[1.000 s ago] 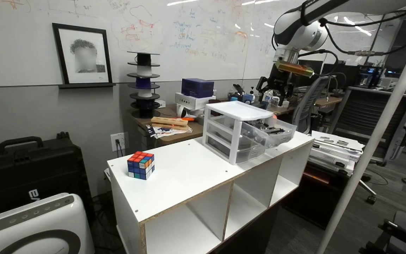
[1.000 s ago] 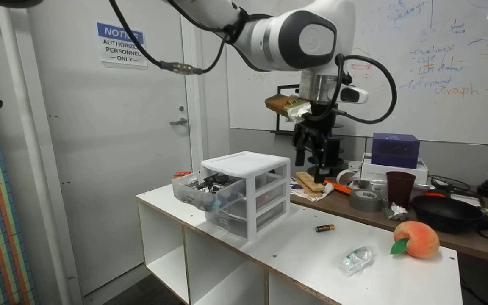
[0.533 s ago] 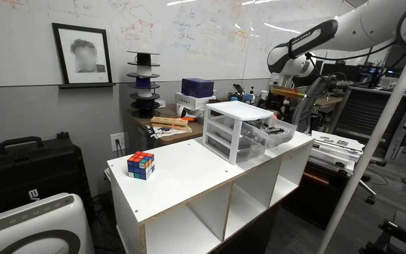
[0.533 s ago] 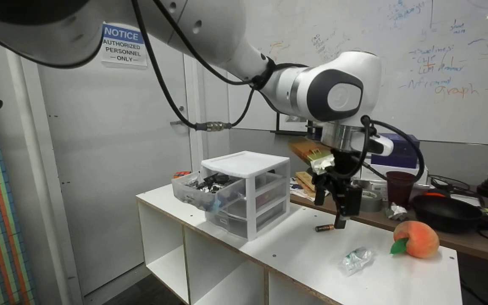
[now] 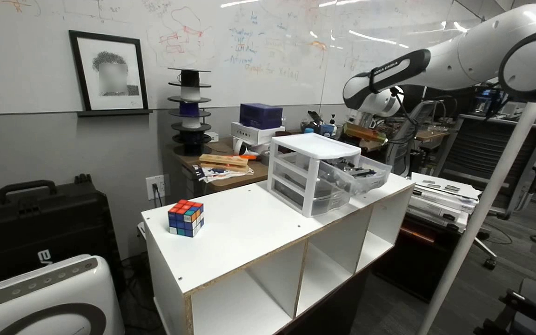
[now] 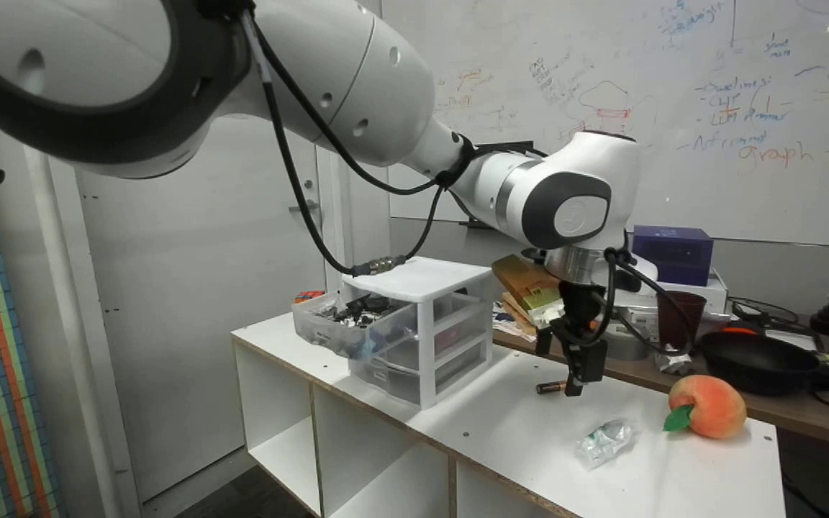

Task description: Put the battery and plastic in the open drawer respectively, then close the drawer

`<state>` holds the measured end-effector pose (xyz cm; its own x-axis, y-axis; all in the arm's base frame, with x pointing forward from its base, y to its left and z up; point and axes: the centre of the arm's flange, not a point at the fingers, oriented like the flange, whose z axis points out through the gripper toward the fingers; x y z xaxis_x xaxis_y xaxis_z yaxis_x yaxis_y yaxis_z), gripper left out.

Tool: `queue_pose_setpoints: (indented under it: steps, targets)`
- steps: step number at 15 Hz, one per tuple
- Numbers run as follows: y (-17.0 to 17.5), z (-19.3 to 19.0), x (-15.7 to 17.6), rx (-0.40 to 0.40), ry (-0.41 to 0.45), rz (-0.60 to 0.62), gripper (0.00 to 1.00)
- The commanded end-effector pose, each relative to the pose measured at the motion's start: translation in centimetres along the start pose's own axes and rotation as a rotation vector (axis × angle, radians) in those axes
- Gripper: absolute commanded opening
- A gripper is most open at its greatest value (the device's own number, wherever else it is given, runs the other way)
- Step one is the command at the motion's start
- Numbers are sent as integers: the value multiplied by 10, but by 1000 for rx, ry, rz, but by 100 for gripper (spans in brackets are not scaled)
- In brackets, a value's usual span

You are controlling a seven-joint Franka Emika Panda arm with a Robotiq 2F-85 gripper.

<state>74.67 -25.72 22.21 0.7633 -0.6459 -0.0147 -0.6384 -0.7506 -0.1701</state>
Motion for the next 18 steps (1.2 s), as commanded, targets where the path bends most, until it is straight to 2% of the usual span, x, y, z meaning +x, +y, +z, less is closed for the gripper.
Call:
queue_pose_setpoints:
  steps: [1, 8, 9, 10, 12, 13, 14, 18]
  targets:
    - [-23, -2, 21, 35, 39, 1, 100]
    - [-25, 20, 26, 18, 26, 6, 100]
    - [-25, 23, 26, 17, 25, 7, 95]
    - [-24, 26, 26, 20, 25, 9, 74]
    - [-24, 29, 26, 23, 25, 15, 70]
    - [-25, 28, 26, 23, 25, 16, 64]
    - [-25, 26, 27, 27, 24, 18, 53]
    - [-26, 24, 26, 15, -8, 23, 24]
